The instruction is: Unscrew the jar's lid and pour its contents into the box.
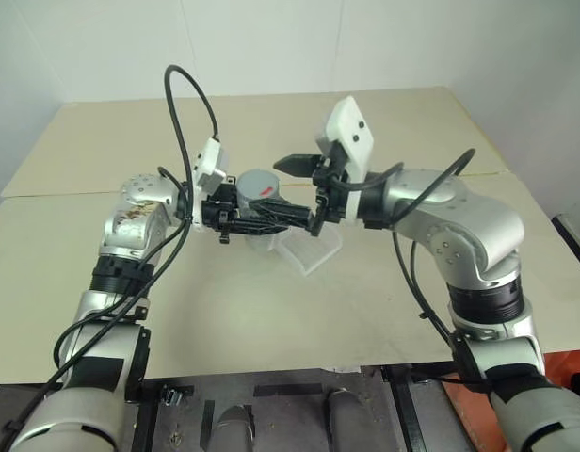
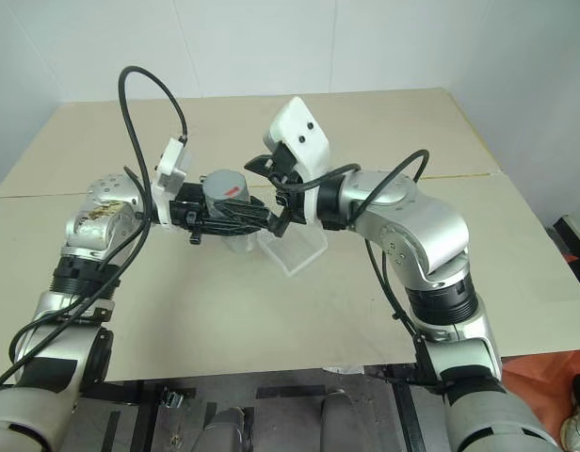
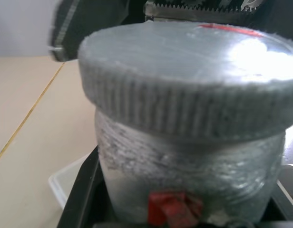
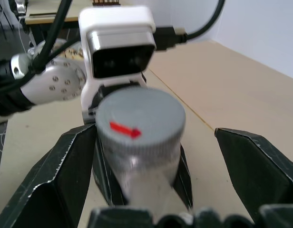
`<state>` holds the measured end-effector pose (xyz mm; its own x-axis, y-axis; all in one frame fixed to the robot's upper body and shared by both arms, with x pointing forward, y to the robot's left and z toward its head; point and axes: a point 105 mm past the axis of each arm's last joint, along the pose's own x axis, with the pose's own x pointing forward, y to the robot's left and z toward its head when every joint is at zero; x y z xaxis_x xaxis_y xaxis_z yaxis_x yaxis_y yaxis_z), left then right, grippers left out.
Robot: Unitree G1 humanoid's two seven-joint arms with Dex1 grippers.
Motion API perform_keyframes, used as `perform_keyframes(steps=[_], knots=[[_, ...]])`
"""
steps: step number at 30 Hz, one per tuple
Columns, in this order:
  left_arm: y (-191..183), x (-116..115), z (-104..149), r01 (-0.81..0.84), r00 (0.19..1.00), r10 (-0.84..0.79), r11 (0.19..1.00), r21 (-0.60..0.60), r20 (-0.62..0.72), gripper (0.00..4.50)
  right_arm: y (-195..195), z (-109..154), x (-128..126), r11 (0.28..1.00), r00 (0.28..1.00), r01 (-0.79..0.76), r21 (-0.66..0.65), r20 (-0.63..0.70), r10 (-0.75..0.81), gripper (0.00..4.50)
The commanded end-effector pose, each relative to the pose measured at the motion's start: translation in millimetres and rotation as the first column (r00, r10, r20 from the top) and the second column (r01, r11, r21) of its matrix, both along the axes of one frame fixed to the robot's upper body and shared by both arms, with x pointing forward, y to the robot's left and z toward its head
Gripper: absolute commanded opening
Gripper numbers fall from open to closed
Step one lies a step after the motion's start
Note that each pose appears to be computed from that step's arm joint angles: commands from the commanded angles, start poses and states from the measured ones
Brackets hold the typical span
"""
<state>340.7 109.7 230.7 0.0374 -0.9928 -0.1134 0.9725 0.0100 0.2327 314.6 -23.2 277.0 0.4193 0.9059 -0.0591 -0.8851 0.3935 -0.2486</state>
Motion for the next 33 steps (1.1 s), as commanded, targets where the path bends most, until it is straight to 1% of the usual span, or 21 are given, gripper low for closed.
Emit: perform_keyframes(steps=[1, 5, 8, 10, 16, 19, 26, 33], knots=[[-1, -7, 14, 0.048, 0.997, -0.047, 0.999, -0.014, 0.057, 1.94, -34, 23, 18, 0.986, 0.986, 0.155, 0.069, 0.058, -0.159, 4.47], [2, -10, 11, 0.048, 0.998, -0.047, 0.999, -0.012, 0.047, 1.94, -43, 26, 19, 0.979, 0.981, 0.181, 0.093, 0.052, -0.186, 4.47], [3, -10, 11, 0.046, 0.998, -0.046, 0.999, -0.012, 0.045, 1.94, -51, 24, 21, 0.976, 0.977, 0.203, 0.082, 0.048, -0.207, 4.47], [2, -9, 11, 0.04, 0.998, -0.039, 0.999, -0.02, 0.044, 1.94, -51, 23, 18, 0.978, 0.979, 0.193, 0.072, 0.05, -0.197, 4.47], [-6, -6, 6, 0.054, 0.998, -0.053, 0.998, -0.021, 0.024, 1.94, -26, 32, -20, 0.995, 0.998, -0.005, 0.099, 0.066, -0.001, 4.47], [-12, -6, 3, 0.067, 0.998, -0.066, 0.997, -0.024, 0.02, 1.94, -15, 31, -31, 0.994, 0.996, -0.05, 0.098, 0.079, 0.042, 4.47], [-21, -7, 7, 0.088, 0.996, -0.087, 0.995, -0.041, 0.034, 1.94, 11, 21, -29, 0.996, 0.994, -0.065, 0.065, 0.09, 0.059, 4.47], [-18, -11, 10, 0.093, 0.995, -0.091, 0.995, -0.038, 0.046, 1.94, 22, 17, -13, 0.997, 0.996, -0.041, 0.067, 0.085, 0.035, 4.47]])
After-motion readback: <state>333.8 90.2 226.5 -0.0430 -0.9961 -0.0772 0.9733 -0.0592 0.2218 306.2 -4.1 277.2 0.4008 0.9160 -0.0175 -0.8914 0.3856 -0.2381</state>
